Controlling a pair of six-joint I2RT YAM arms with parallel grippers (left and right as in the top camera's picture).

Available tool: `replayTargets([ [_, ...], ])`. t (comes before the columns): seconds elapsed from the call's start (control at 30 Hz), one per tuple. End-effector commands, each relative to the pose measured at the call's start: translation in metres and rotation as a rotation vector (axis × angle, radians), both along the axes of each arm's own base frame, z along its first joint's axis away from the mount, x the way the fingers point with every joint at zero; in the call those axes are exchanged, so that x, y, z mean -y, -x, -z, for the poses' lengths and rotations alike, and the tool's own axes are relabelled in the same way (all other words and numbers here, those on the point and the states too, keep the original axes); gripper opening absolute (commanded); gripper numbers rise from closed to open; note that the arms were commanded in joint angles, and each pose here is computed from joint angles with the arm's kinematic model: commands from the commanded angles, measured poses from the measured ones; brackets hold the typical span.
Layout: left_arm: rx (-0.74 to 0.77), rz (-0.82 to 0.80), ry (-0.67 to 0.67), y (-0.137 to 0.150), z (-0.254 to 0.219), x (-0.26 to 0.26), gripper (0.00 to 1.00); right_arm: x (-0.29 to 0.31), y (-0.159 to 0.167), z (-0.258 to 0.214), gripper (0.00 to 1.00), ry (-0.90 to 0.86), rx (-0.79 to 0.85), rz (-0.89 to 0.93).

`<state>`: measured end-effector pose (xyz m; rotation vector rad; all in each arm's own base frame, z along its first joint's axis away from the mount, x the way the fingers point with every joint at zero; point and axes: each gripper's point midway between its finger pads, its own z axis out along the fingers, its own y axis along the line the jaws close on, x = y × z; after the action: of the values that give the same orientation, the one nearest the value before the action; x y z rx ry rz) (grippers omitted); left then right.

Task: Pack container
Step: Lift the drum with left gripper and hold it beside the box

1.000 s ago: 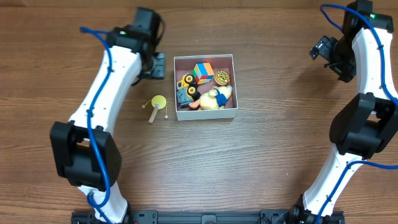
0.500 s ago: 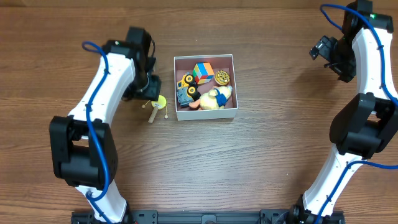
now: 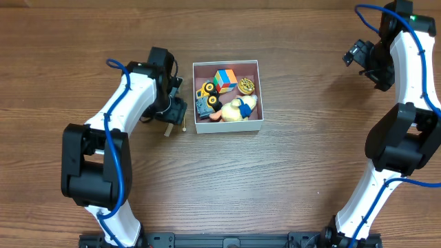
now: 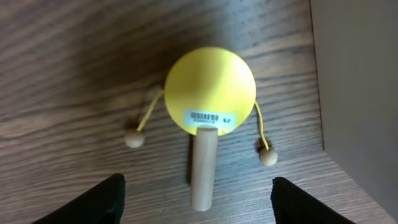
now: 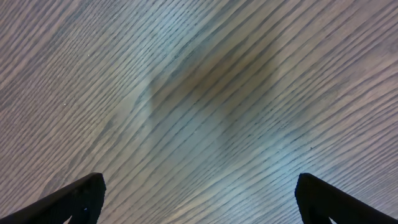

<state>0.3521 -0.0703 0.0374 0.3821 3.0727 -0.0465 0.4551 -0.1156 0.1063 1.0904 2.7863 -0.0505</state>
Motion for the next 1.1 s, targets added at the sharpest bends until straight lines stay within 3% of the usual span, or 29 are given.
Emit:
replayTargets([
  [0.0, -0.005, 0.043, 0.016, 0.008, 0.010, 0.004, 0.76, -0.001, 0.000, -0.002, 1.00, 0.003, 0.005, -0.004],
  [0.9, 0.031, 0.082, 0.046, 0.003, 0.019, 0.009, 0.79, -0.001, 0.000, -0.002, 1.00, 0.003, 0.005, -0.004],
  [1.07, 0.032, 0.089, 0.045, 0.003, 0.020, 0.009, 0.84, -0.001, 0.000, -0.002, 1.00, 0.003, 0.005, -0.004],
])
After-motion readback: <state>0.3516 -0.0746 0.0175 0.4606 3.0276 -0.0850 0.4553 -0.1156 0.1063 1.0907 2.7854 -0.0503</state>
